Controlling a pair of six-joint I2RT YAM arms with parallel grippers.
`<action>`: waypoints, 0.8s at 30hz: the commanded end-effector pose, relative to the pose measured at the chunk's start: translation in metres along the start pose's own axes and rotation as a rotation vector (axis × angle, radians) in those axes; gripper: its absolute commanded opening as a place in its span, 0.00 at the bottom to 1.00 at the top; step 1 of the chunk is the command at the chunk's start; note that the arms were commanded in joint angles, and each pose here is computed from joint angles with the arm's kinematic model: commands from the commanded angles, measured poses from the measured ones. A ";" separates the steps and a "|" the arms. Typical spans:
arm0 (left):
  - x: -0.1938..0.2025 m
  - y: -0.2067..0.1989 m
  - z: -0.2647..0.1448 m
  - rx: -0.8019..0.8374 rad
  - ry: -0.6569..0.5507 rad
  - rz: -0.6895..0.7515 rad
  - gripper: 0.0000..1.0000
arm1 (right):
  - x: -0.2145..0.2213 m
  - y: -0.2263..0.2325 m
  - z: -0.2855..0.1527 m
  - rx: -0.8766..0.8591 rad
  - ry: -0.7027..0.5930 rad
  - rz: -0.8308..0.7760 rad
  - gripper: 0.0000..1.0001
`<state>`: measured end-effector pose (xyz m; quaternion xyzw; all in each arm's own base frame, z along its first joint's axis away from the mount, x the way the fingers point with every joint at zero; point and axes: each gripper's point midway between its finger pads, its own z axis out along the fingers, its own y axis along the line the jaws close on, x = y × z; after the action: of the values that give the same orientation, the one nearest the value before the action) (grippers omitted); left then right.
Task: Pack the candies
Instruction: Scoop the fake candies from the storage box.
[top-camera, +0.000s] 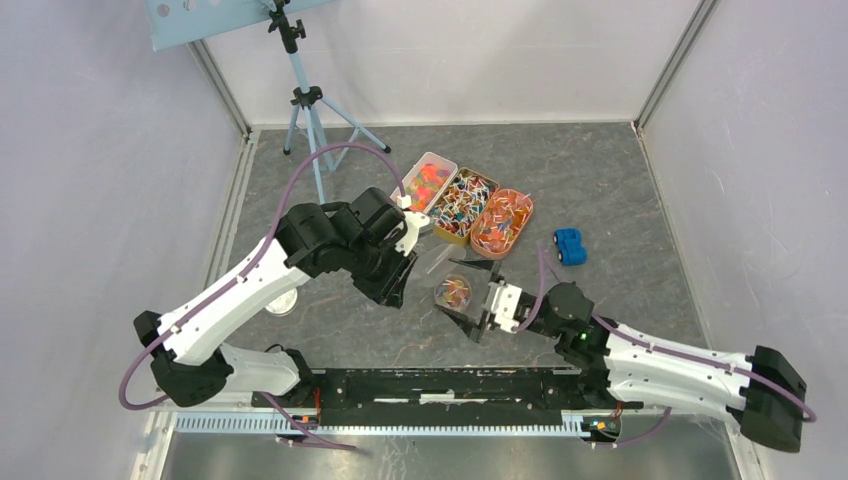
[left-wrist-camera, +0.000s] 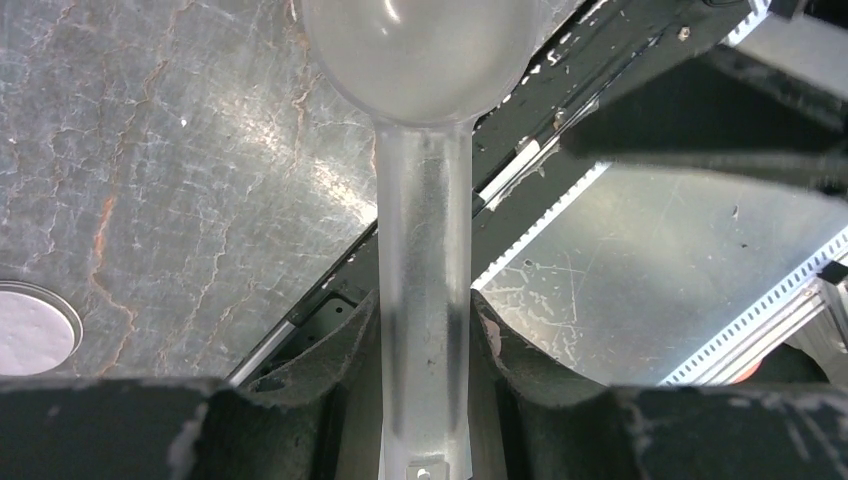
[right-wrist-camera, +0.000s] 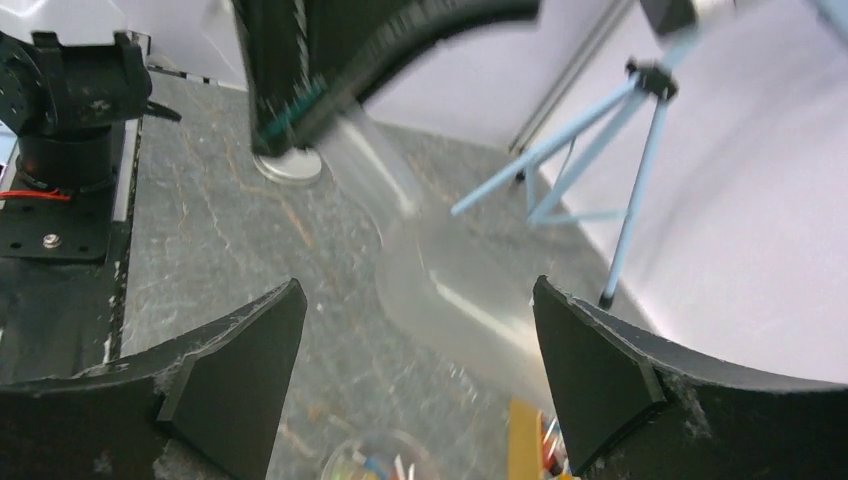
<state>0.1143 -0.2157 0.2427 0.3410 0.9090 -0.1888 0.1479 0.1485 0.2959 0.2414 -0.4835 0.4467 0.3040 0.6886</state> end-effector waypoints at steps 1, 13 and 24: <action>-0.015 -0.019 -0.017 0.094 -0.088 -0.010 0.02 | -0.049 -0.010 0.028 0.016 -0.076 -0.288 0.92; -0.016 -0.019 -0.035 0.089 -0.131 0.018 0.02 | -0.034 0.010 0.062 0.028 0.090 -0.498 0.67; -0.024 -0.022 -0.042 0.109 -0.209 0.037 0.03 | -0.039 0.012 0.062 0.119 0.020 -0.488 0.29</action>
<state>0.1059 -0.2147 0.2668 0.3444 0.8949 -0.2254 0.1721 0.1415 0.3612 0.2710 -0.5695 0.3433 0.0973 0.7405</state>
